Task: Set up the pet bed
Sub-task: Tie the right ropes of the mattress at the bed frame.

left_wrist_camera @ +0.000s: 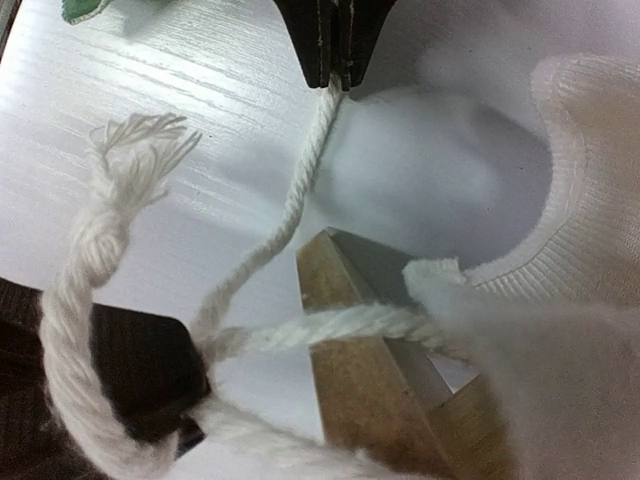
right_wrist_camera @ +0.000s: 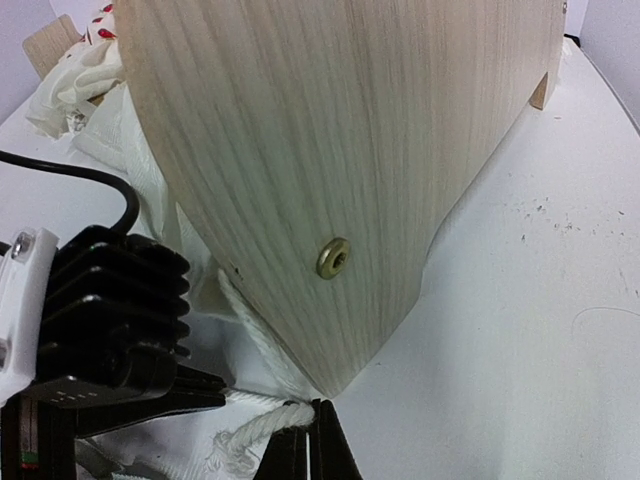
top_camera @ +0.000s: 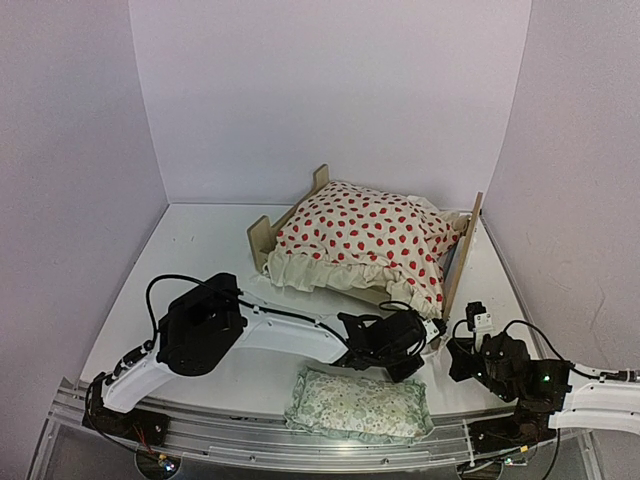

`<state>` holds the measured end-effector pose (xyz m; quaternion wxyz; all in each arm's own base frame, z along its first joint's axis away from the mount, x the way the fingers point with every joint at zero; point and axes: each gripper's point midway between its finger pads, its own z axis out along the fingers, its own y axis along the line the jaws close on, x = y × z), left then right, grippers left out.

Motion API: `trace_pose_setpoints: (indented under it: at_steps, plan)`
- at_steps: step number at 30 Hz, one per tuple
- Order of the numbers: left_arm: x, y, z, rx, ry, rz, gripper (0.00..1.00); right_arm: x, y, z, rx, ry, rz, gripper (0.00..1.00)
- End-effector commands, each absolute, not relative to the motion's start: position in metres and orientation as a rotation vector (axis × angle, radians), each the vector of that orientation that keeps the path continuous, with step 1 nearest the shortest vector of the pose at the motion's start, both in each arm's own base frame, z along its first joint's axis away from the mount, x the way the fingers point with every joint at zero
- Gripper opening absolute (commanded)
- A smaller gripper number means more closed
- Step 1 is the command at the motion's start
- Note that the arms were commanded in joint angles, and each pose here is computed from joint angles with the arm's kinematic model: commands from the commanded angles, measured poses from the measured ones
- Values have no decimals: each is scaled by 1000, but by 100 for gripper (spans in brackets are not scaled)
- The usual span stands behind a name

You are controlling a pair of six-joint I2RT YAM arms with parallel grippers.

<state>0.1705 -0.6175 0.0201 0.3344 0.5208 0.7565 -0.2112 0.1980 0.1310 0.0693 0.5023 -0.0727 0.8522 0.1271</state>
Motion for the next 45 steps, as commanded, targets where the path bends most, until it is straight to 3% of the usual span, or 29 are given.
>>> trace_pose_setpoints:
  at_steps: [1, 25, 45]
  plan:
    - [161, -597, 3, 1410, 2003, -502, 0, 202, 129, 104, -92, 1963, 380, 0]
    - [145, -611, 155, 1210, 1688, -960, 0, 198, 135, 101, -170, 1953, 405, 0]
    - [191, -628, 150, 1099, 1721, -1150, 0, 189, 156, 116, -295, 1914, 519, 0]
